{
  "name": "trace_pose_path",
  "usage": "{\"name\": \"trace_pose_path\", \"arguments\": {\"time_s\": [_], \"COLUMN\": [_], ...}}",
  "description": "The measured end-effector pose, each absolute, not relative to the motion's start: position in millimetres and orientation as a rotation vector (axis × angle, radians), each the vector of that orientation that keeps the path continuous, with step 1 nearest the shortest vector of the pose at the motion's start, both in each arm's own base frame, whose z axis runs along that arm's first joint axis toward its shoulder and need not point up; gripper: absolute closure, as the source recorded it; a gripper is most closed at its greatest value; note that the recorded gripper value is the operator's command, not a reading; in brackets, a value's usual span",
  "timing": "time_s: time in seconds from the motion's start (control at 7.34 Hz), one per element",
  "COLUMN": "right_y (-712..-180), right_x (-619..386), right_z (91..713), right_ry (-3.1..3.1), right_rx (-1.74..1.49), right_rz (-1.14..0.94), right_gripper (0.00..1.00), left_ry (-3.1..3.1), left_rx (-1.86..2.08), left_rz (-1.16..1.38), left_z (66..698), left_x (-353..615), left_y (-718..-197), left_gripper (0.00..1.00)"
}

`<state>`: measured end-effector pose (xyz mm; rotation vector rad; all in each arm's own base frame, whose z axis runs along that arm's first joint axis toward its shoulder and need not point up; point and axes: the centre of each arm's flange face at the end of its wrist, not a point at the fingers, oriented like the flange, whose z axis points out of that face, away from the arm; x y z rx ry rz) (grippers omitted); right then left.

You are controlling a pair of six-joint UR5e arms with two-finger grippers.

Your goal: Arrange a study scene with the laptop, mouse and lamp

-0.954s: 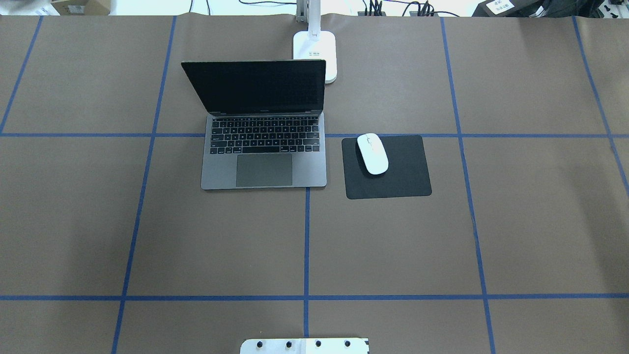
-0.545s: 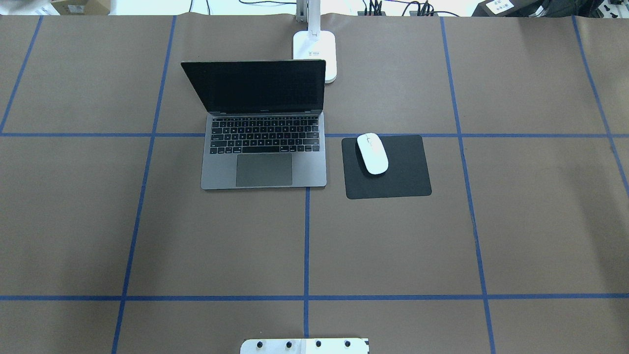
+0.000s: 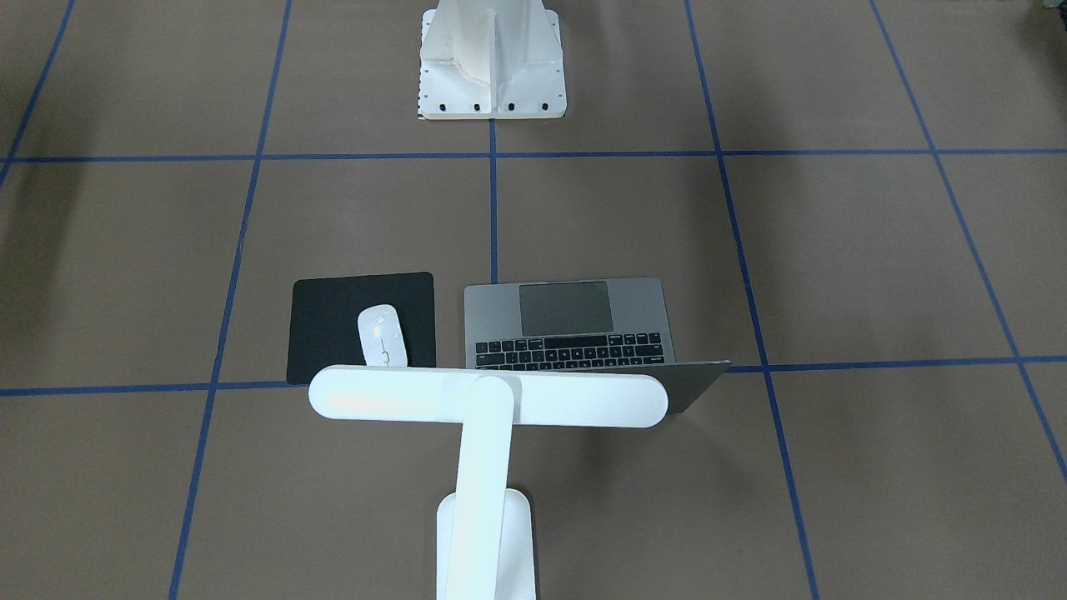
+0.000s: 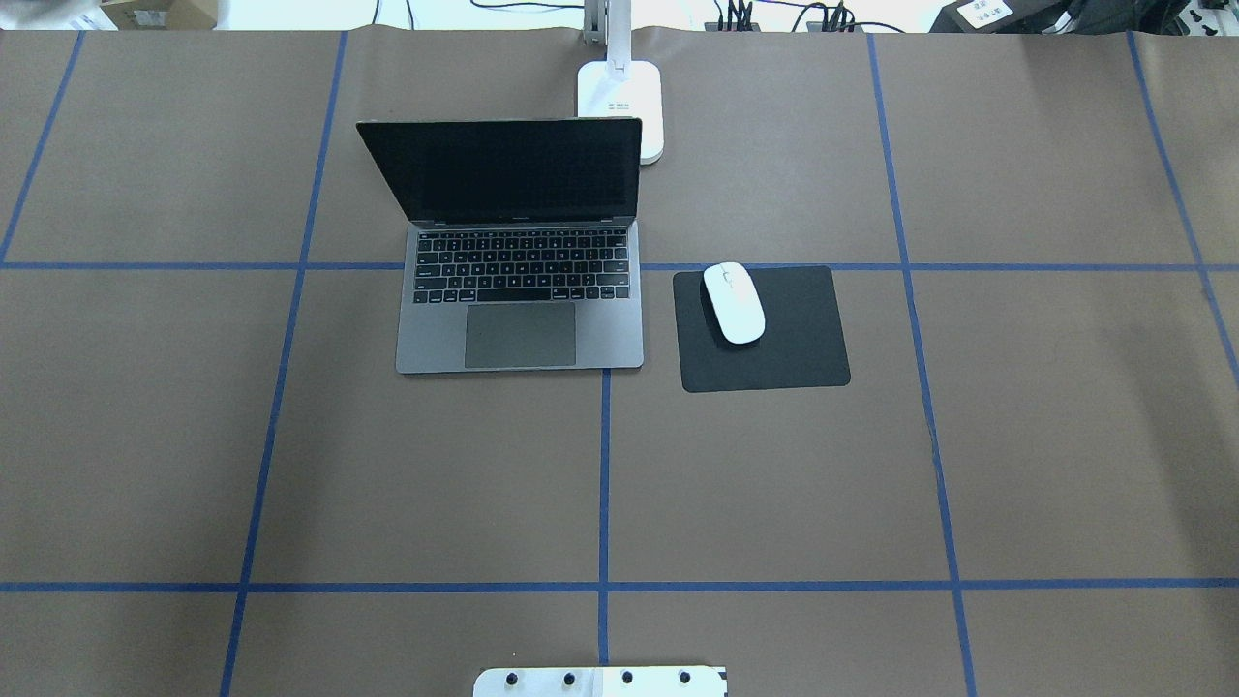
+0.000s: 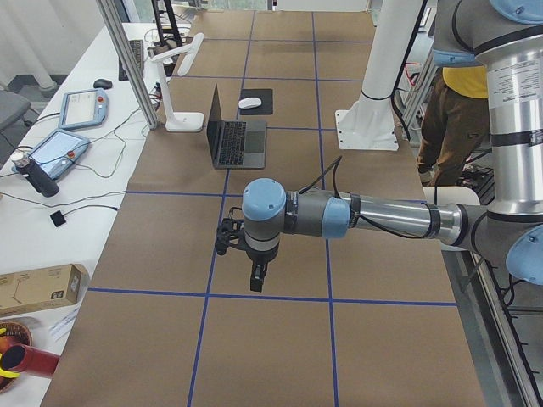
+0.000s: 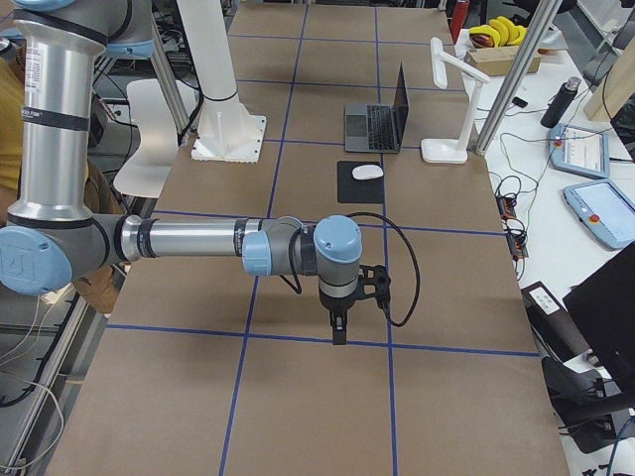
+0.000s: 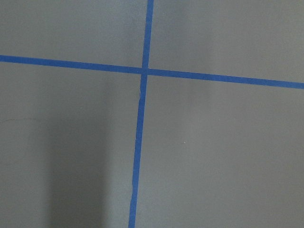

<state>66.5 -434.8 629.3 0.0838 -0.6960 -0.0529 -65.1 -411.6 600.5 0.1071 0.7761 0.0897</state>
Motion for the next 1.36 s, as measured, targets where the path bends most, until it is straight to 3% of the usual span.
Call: {"name": "trace_pose_path", "arguments": {"time_s": [1.36], "right_y": [-434.8], "right_x": [66.4], "right_z": [629.6], "right_ry": [-0.693], "right_rx": [0.168], "right_rz": [-0.094], "right_gripper": [0.0], "left_ry": [0.809], "left_rx": [0.121], "left_rz": [0.093], "left_z": [595.2], "left_x": [-63.0], "left_y": [-410.8], "left_gripper": [0.0]}}
